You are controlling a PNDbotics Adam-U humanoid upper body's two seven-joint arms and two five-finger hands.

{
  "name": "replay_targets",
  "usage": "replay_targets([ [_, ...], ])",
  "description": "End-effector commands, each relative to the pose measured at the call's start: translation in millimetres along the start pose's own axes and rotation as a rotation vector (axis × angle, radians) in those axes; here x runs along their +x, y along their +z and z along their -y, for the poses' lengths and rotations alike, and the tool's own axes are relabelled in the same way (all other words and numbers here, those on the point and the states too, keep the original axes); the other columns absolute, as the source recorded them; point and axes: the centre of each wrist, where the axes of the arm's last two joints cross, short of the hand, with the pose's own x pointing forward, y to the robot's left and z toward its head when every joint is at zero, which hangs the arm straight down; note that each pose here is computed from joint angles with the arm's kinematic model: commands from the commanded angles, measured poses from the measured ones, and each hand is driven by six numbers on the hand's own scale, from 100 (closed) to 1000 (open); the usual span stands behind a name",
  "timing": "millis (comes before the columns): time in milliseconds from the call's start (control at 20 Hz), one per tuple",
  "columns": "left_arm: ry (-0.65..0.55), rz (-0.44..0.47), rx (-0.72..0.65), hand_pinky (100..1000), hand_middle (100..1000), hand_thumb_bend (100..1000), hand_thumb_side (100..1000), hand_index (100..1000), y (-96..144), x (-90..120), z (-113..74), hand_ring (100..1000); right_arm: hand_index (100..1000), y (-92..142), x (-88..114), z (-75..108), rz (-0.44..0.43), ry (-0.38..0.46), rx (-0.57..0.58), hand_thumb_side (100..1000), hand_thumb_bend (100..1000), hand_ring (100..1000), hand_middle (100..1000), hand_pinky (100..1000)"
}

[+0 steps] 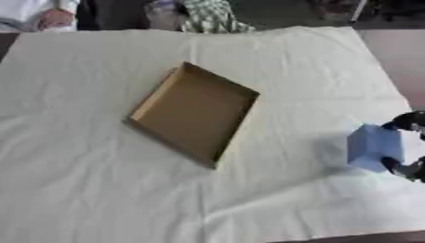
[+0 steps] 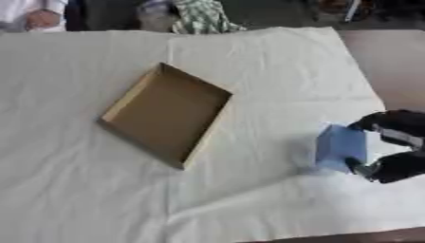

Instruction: Pick up objects on the table and place them in the box.

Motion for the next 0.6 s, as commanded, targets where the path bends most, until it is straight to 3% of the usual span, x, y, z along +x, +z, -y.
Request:
replay_targets([
  [50, -0.006, 0.023, -0.008, 627, 629, 340, 566, 644, -4, 5, -1.6, 905, 849, 7, 3, 25.6, 0.021, 0.056, -0.082, 621, 100, 971, 798, 918],
  [350, 0.003, 0.026, -0.018, 626, 630, 340, 562, 646, -5, 5, 0.5, 903, 853, 9, 13, 63.7, 0.088, 0.135, -0.139, 640, 100, 956, 804, 909],
  [600, 0.015, 0.03, -0.03, 625, 631, 340, 562, 646, -6, 5, 2.7, 903, 851, 9, 29, 96.2, 0.163, 0.154, -0.166, 649, 100, 931, 801, 898],
])
